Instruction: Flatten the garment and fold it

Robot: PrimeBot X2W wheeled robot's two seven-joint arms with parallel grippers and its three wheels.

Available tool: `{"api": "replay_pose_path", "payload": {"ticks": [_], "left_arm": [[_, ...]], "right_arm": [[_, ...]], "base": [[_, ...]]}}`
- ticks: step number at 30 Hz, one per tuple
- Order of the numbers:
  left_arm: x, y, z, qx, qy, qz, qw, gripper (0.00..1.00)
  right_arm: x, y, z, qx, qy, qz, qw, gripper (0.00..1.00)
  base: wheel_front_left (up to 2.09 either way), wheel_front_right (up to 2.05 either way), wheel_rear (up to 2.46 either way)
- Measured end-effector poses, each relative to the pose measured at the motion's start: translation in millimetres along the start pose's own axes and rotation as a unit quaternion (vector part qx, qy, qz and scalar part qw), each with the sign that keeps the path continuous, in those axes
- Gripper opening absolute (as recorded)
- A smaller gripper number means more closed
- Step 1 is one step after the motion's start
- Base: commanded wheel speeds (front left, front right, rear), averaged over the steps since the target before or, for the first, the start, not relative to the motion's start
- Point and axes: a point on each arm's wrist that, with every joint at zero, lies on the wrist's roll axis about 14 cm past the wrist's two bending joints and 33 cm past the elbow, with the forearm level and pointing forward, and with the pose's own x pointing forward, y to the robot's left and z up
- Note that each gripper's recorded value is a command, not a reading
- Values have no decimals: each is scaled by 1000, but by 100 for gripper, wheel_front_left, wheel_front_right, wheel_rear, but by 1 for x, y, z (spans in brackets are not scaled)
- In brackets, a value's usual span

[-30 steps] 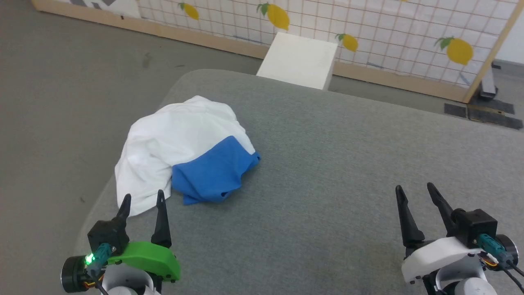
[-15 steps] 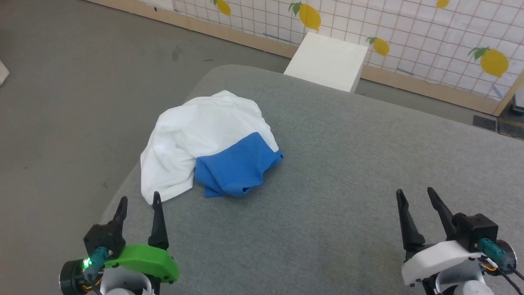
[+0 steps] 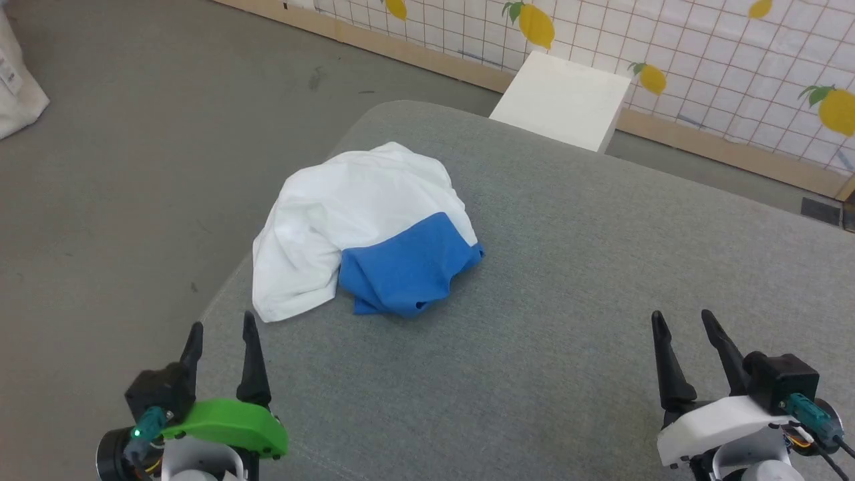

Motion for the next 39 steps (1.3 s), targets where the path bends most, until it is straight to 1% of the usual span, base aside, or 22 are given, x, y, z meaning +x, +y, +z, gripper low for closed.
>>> {"api": "replay_pose_path", "payload": {"ticks": [3, 5, 8, 11, 14, 15, 17, 19, 22, 25, 27, 30, 32, 33, 35, 36, 37, 38, 39], "left_arm": [[6, -3, 4, -14, -7, -6, 1000, 100], [16, -12, 11, -25, -17, -18, 999, 100], [42, -28, 26, -44, -31, -41, 998, 100], [72, -49, 31, -65, -7, -68, 996, 100], [104, -69, 34, -77, 26, -89, 993, 100], [115, -75, 30, -81, 49, -94, 991, 100], [132, -85, 16, -72, 104, -101, 987, 100], [142, -92, -5, -58, 168, -104, 979, 100], [149, -98, -42, -39, 268, -96, 958, 100], [142, -102, -85, -5, 376, -93, 922, 100], [127, -101, -118, 22, 461, -89, 883, 100], [112, -101, -148, 34, 535, -82, 840, 100], [109, -102, -160, 42, 561, -79, 823, 100], [108, -102, -164, 45, 570, -78, 816, 100], [109, -103, -171, 51, 576, -77, 812, 100], [110, -104, -174, 48, 574, -78, 814, 100], [114, -104, -176, 47, 564, -79, 821, 42], [117, -105, -176, 46, 552, -80, 828, 0], [119, -105, -176, 38, 539, -83, 837, 0]], "right_arm": [[1, 0, -1, 2, -2, 0, 1000, 100], [2, -1, -2, 3, -1, -1, 1000, 100], [3, -6, -6, 3, 2, -7, 1000, 100], [4, -11, -10, -1, 7, -12, 1000, 100], [8, -18, -9, -5, 7, -18, 1000, 100], [9, -21, -9, -7, 6, -22, 1000, 100], [9, -30, -9, -12, 9, -34, 999, 100], [7, -42, -10, -17, 12, -49, 999, 100], [2, -61, -15, -22, 20, -75, 997, 100], [-3, -81, -19, -24, 26, -102, 994, 100], [-6, -93, -24, -26, 32, -117, 992, 100], [-9, -105, -33, -24, 42, -132, 990, 100], [-11, -111, -39, -22, 49, -140, 989, 100], [-11, -114, -43, -21, 53, -144, 988, 100], [-12, -118, -50, -21, 61, -149, 987, 100], [-13, -121, -52, -21, 64, -152, 986, 100], [-13, -122, -55, -21, 69, -154, 986, 100], [-13, -123, -57, -20, 71, -154, 985, 100], [-12, -122, -58, -20, 72, -153, 985, 100]], "base": [[0, 0, 0], [0, 0, 0], [0, 0, 0], [0, 0, 0], [0, 0, 0], [0, 0, 0], [0, 0, 0], [0, 0, 0], [0, 0, 0], [0, 0, 0], [0, 0, 0], [0, 0, 0], [0, 0, 0], [0, 0, 0], [0, 0, 0], [0, 0, 0], [0, 0, 0], [0, 0, 0], [0, 0, 0]]}}
